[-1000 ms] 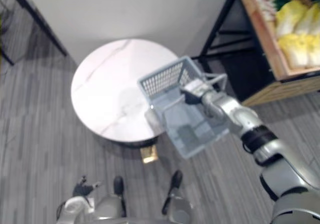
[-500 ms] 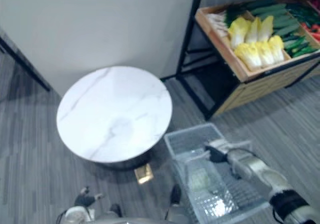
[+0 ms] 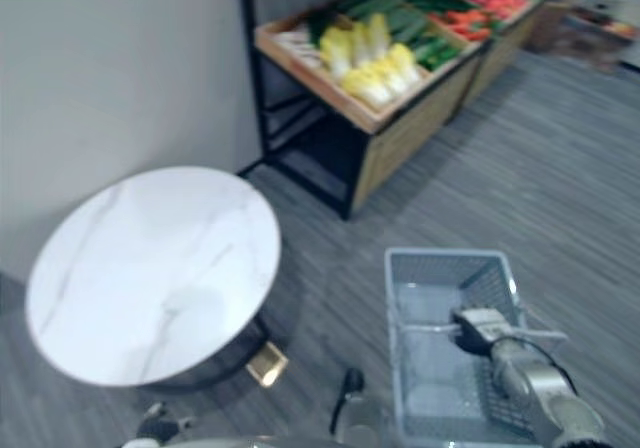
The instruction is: Pick vegetable in the basket
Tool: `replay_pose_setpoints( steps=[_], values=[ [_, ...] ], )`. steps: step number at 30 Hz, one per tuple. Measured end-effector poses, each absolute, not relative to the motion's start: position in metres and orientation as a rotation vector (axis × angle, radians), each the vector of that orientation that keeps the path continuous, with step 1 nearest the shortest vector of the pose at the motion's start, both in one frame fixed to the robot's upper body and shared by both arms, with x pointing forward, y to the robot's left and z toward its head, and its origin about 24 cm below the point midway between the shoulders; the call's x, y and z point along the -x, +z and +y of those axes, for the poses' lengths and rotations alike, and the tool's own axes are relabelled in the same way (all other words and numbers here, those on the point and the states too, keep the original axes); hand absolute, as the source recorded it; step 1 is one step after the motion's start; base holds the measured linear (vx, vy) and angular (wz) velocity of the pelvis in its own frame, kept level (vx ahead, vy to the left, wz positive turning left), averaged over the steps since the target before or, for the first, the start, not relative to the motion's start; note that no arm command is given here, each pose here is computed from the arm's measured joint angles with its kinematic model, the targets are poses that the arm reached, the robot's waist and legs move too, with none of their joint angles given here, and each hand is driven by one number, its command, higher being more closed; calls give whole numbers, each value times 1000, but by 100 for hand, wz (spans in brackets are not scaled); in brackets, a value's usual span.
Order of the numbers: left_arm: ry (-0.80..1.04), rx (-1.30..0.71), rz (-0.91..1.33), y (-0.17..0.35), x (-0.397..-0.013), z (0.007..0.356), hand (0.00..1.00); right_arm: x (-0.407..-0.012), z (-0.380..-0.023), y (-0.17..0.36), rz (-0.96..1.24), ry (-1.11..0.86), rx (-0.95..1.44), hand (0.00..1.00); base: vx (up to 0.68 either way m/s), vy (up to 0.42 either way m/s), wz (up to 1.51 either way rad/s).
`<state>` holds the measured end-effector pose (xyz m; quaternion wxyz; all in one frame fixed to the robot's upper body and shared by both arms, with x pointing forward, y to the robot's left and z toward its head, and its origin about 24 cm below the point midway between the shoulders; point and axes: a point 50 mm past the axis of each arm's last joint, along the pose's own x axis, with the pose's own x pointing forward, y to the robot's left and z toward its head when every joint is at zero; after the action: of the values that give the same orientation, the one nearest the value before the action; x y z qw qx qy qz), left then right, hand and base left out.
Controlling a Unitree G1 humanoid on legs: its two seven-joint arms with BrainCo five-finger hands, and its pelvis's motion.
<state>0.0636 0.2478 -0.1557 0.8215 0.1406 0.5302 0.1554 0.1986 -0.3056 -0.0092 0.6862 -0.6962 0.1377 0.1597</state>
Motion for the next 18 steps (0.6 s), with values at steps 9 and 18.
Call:
replay_pose_setpoints(
  steps=[9, 18],
  values=[
    [278, -202, 1137, -164, -73, 215, 0, -220, -302, 3, 263, 312, 1601, 100, -41, -111, -102],
    [305, -205, 1126, -162, -68, 222, 0, -227, -280, 4, 173, 384, 1606, 100, 10, -138, -72]
  ],
)
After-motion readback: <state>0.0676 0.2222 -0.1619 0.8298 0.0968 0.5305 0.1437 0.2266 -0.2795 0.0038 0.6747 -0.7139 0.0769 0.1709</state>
